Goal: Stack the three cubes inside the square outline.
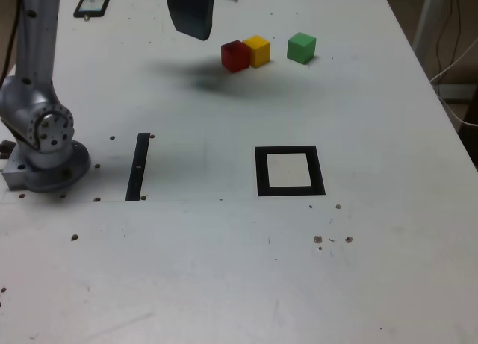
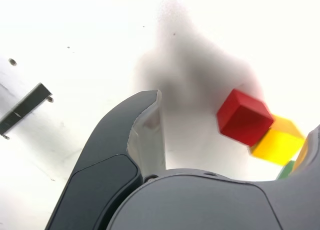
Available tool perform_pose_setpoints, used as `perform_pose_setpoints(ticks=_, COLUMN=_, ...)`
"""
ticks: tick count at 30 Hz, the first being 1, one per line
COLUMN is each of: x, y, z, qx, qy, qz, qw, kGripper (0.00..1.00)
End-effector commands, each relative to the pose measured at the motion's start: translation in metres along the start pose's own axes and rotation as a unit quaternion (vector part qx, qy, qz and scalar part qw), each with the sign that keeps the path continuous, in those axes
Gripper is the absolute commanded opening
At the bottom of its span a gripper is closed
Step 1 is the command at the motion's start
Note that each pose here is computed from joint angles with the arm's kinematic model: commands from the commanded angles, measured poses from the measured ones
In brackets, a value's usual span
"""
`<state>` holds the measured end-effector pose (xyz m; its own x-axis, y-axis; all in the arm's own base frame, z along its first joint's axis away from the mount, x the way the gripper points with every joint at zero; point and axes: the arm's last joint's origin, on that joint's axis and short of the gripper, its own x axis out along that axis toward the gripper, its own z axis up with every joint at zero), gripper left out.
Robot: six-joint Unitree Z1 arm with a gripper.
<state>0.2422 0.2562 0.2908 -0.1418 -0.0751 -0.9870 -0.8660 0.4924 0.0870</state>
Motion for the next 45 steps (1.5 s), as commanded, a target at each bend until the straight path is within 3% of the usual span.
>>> perform_pose_setpoints(ticks=1, x=0.004, y=0.003, z=0.008, qx=-0.022, qy=0.007, qz=-0.007, qw=0.9997, kGripper=1.0)
perform_pose_setpoints(ticks=7, x=0.017, y=0.01, z=0.02, qx=-0.07, qy=0.034, qz=-0.029, qw=0.9966, kGripper=1.0)
perform_pose_setpoints(ticks=12, x=0.027, y=0.012, z=0.016, qx=-0.095, qy=0.045, qz=-0.022, qw=0.9943, kGripper=1.0)
perform_pose_setpoints(ticks=16, x=0.04, y=0.002, z=0.011, qx=-0.104, qy=0.03, qz=-0.016, qw=0.994, kGripper=1.0)
perform_pose_setpoints(ticks=22, x=0.063, y=-0.023, z=0.011, qx=-0.115, qy=-0.01, qz=-0.047, qw=0.9922, kGripper=1.0)
perform_pose_setpoints(ticks=28, x=0.061, y=-0.033, z=0.01, qx=-0.133, qy=-0.008, qz=-0.047, qw=0.9899, kGripper=1.0)
perform_pose_setpoints(ticks=36, x=0.065, y=-0.025, z=0.021, qx=-0.16, qy=-0.008, qz=-0.035, qw=0.9864, kGripper=1.0)
perform_pose_setpoints(ticks=45, x=0.073, y=-0.026, z=0.039, qx=-0.167, qy=-0.007, qz=-0.034, qw=0.9853, kGripper=1.0)
